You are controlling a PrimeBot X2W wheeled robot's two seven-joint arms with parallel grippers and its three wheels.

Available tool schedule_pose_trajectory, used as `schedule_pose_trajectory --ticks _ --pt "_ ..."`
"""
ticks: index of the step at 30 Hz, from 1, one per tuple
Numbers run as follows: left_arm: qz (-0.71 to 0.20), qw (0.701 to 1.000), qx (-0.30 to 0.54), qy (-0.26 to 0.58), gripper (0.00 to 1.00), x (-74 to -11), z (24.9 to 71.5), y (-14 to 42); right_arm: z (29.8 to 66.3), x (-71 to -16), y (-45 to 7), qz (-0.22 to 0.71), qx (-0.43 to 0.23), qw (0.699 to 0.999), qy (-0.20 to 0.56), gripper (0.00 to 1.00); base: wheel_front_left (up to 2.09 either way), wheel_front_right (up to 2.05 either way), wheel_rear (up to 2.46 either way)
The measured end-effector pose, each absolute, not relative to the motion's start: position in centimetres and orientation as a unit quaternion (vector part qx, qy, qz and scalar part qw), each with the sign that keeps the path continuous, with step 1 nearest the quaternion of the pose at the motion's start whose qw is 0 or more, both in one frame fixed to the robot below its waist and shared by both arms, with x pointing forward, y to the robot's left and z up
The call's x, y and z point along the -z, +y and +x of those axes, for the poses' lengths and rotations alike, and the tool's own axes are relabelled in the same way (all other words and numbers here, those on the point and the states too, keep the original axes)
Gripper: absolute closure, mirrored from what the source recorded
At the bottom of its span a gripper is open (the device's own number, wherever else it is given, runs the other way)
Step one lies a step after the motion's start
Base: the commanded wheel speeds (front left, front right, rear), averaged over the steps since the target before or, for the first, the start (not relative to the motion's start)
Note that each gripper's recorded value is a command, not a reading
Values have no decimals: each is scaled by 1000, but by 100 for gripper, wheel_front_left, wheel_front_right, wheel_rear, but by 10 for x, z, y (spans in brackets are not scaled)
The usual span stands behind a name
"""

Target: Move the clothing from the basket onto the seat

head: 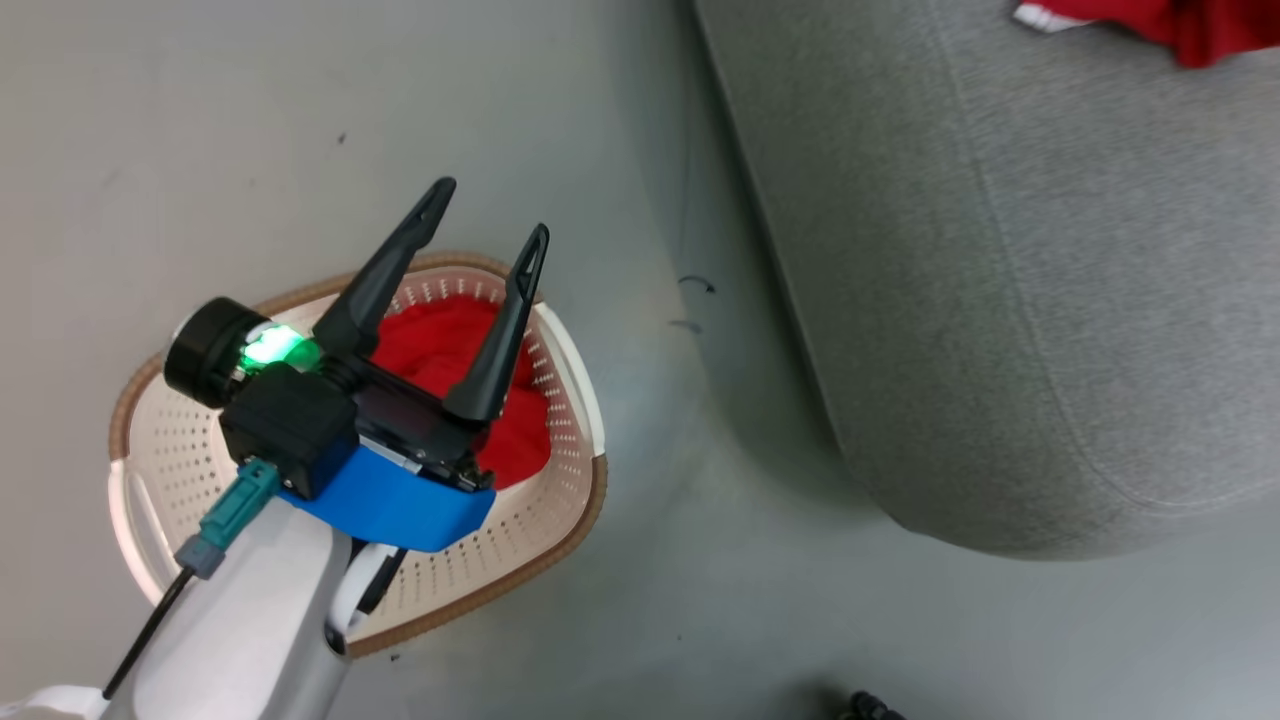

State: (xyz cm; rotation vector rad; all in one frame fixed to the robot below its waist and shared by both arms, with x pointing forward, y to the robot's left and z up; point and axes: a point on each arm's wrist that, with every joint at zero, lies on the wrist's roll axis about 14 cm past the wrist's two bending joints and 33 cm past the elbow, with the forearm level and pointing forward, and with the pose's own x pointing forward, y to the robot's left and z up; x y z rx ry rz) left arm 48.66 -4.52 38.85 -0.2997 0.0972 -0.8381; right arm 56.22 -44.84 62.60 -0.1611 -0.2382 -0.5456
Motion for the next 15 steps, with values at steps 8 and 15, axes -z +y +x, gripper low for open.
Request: schedule_pose_trajectory --ticks 8,15 --pt "-139 903 402 60 0 -363 494 -37 552 -484 -465 -24 308 950 49 100 0 0 0" --pt "-136 904 401 66 0 -364 491 -36 530 -439 -463 -3 320 941 109 28 0 0 0"
